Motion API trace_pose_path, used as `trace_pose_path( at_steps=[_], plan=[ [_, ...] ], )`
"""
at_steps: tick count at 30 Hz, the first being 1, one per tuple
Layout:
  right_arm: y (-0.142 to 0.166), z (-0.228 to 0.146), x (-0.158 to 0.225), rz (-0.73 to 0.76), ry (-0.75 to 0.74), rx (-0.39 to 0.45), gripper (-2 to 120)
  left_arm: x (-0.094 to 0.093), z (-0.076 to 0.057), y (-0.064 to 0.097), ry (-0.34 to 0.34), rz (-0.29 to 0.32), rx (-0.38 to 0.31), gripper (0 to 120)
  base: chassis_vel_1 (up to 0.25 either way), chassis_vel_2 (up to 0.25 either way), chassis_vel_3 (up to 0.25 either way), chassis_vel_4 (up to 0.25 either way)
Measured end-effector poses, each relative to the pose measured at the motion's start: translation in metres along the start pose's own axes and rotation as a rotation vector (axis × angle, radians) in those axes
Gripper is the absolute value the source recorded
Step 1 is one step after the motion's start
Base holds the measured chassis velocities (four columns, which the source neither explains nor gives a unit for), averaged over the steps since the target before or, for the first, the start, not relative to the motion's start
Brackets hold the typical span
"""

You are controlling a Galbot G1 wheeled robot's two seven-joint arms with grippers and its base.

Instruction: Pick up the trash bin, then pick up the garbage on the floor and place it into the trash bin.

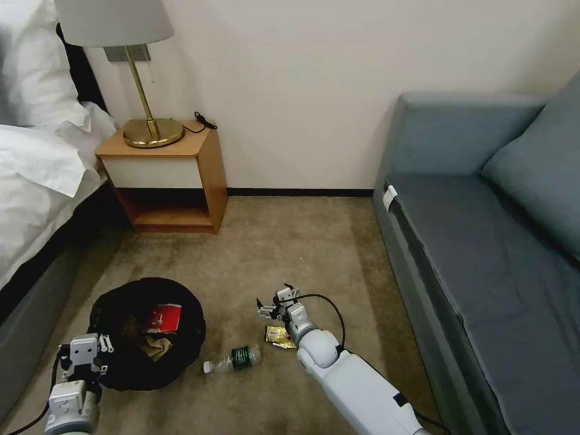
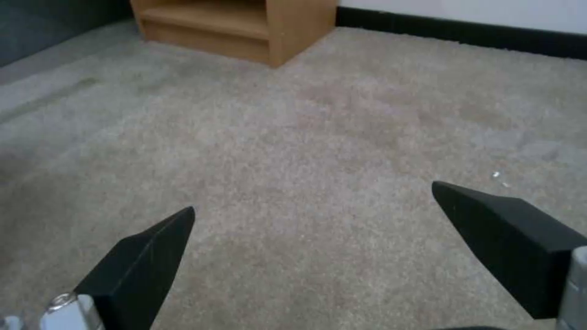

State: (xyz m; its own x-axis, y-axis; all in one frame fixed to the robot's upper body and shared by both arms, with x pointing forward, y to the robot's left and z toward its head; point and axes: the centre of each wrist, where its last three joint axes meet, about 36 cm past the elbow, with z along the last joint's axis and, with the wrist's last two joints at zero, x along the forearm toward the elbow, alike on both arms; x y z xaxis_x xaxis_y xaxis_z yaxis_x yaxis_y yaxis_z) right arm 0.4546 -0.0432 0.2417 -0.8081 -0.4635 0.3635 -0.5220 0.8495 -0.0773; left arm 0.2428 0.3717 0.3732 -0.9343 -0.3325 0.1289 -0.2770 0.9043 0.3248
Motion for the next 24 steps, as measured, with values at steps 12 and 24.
trace_pose_path(
  at_steps=[12, 24],
  plan=[
    [-0.019, -0.011, -0.003, -0.326, 0.018, 0.137, 100, 0.0, 0.001, 0.006, -0.002, 0.013, 0.002, 3, -0.008, 0.008, 0.008, -0.009],
    [-0.017, -0.019, -0.007, -0.527, 0.024, 0.177, 100, 0.014, 0.002, 0.005, 0.049, -0.031, 0.004, 3, 0.0, 0.0, 0.0, 0.0]
  ],
)
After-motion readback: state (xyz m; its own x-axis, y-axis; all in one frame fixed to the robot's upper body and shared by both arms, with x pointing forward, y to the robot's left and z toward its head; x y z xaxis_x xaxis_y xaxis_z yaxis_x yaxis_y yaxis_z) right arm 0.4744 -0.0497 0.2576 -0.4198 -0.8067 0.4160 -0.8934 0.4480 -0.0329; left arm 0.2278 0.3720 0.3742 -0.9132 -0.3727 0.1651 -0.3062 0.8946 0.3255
